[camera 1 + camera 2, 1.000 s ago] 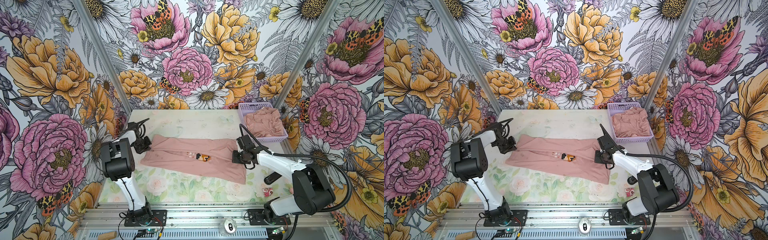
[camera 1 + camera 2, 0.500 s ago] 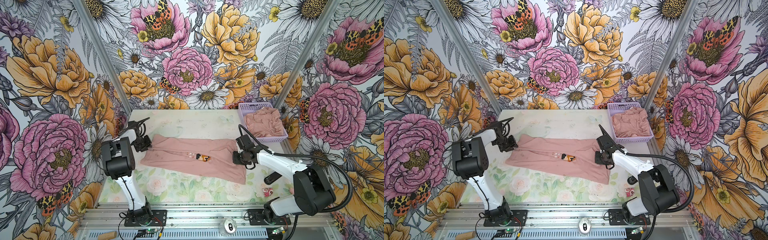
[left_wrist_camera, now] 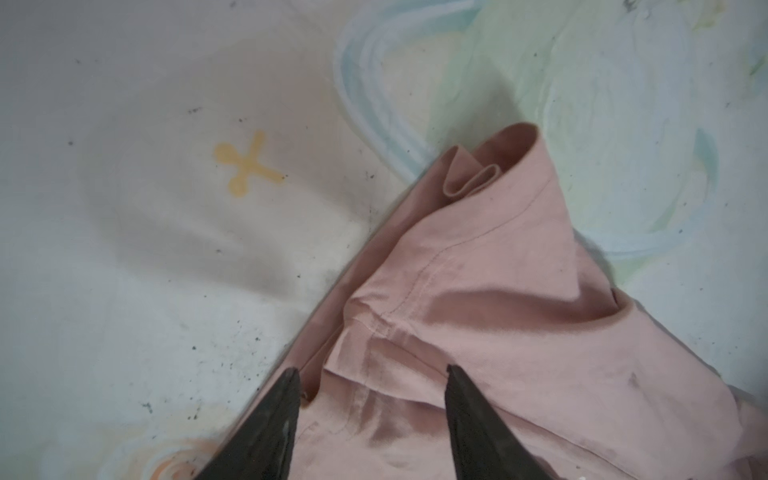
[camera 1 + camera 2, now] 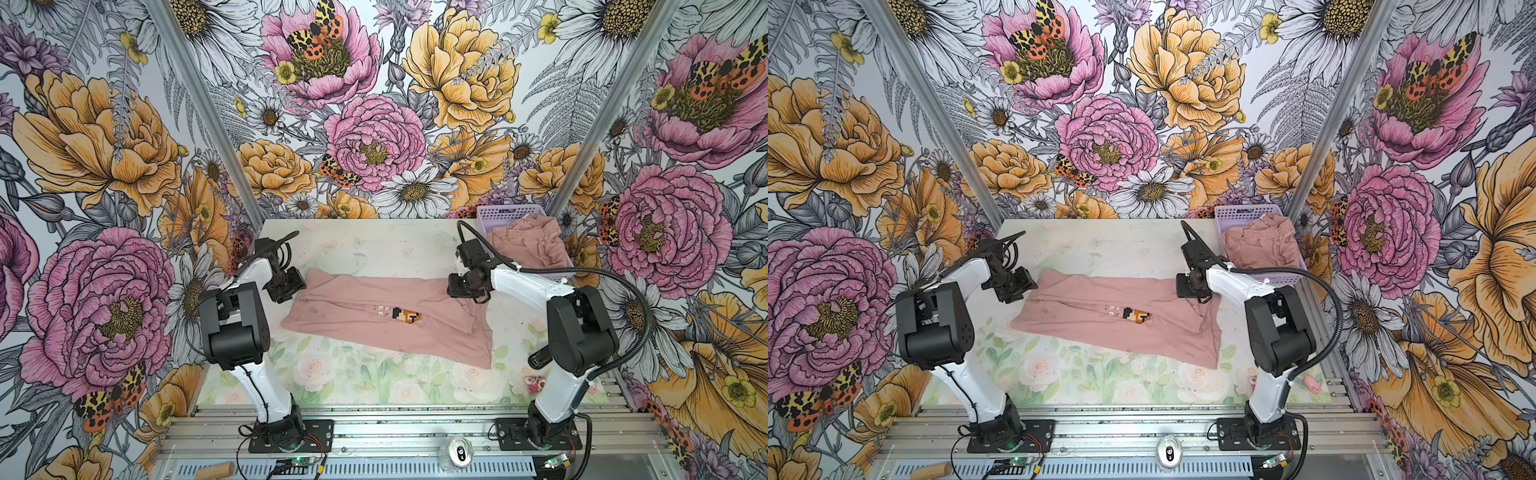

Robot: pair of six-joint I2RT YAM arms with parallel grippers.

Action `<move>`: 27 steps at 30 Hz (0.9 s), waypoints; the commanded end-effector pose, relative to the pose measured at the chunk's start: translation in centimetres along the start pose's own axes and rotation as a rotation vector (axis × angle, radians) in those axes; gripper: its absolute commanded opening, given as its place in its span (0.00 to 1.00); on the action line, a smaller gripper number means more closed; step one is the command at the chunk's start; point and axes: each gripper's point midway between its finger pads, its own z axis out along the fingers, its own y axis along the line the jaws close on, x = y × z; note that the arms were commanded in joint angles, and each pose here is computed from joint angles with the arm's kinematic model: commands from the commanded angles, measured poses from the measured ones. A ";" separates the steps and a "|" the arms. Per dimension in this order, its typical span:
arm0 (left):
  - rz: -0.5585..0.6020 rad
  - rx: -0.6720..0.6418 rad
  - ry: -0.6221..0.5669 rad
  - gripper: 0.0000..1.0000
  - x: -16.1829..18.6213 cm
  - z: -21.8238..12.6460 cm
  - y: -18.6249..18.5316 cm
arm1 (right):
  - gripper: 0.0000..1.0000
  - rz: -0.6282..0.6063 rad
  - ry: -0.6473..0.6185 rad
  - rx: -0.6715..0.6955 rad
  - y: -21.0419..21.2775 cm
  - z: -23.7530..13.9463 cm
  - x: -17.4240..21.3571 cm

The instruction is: Fold and stack the mixed laundry pile

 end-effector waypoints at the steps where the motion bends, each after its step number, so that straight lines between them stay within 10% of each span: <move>1: 0.002 0.022 -0.039 0.59 -0.2 -1.6 -0.8 | 0.41 -0.023 -0.001 -0.048 0.9 -0.2 -0.6; 15: 0.001 0.040 -0.055 0.60 -0.1 -2.4 -1.3 | 0.00 -0.020 0.029 -0.092 1.9 -0.4 1.8; 27: 0.017 0.045 -0.073 0.60 0.2 -3.5 -2.0 | 0.00 -0.048 0.025 -0.175 5.3 -3.3 5.3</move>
